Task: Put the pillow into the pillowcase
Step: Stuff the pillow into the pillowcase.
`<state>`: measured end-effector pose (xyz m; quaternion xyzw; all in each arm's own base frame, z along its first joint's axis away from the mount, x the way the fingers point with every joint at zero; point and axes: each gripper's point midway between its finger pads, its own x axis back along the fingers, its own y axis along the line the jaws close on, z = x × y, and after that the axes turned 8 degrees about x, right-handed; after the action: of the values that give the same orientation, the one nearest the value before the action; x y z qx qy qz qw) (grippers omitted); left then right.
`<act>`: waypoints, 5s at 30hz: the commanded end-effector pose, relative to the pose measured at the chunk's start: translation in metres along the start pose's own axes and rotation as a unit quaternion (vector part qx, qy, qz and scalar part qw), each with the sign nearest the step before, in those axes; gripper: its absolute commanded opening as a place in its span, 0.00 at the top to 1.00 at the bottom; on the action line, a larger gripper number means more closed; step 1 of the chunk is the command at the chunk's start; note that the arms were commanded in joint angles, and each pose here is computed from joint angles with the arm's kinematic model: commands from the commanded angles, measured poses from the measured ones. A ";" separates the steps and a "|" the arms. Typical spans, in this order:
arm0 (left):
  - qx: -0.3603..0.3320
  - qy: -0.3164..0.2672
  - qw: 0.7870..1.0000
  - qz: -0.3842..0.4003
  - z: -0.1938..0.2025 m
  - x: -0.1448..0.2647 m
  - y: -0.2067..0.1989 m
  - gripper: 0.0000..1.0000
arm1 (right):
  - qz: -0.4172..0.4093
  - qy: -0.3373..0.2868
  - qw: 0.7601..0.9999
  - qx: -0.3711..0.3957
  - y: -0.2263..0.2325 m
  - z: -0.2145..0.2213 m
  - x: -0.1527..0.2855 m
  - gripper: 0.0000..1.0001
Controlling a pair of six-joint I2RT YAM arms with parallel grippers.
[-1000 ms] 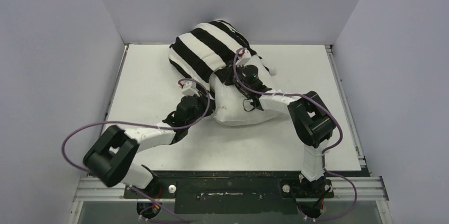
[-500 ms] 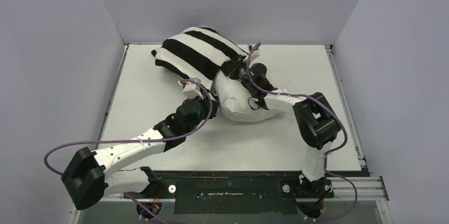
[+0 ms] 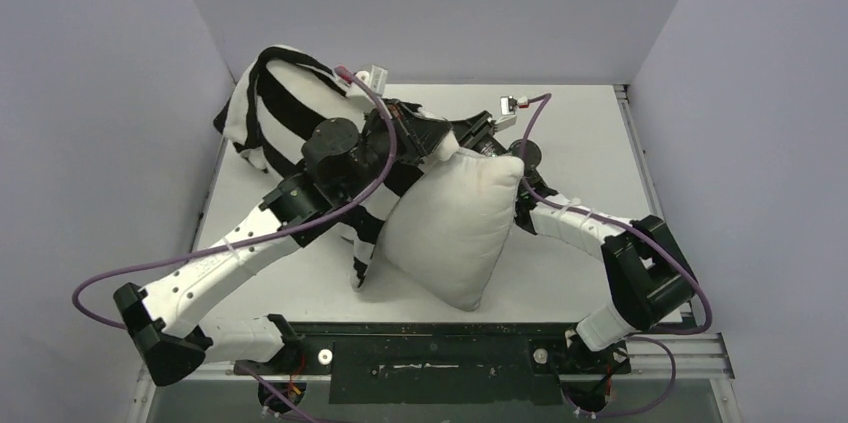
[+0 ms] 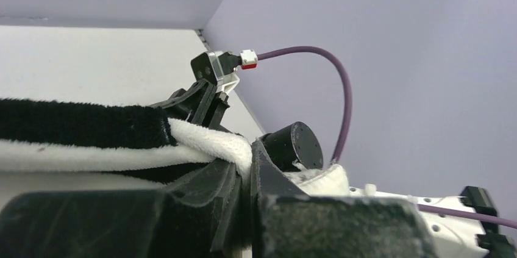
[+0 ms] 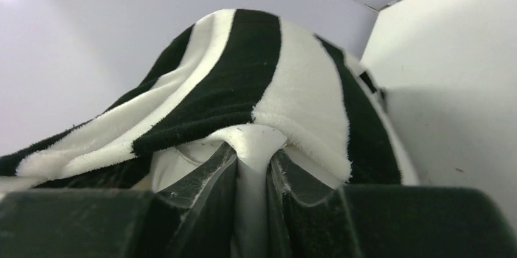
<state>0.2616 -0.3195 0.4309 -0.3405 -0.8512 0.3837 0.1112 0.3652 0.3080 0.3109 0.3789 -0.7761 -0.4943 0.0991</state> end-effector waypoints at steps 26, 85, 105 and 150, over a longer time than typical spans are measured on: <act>-0.161 0.160 0.953 -0.203 0.045 -0.058 0.148 0.43 | 0.251 0.175 0.890 0.338 -0.160 -0.147 0.084 0.05; -0.057 0.192 0.975 -0.095 0.097 -0.109 0.103 0.77 | 0.273 -0.043 0.948 0.156 -0.150 0.016 0.144 0.21; -0.053 0.142 0.947 -0.284 0.061 0.061 0.224 0.41 | 0.194 0.238 0.796 0.522 -0.048 0.038 0.174 0.00; 0.009 0.167 0.948 -0.271 0.123 0.062 0.278 0.41 | 0.026 0.112 0.873 0.474 -0.065 0.125 0.040 1.00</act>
<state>0.2657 -0.1995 0.1312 -0.1476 -0.8576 0.2834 0.4030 0.2990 0.3328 0.1370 0.3946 -0.9095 0.1152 0.0624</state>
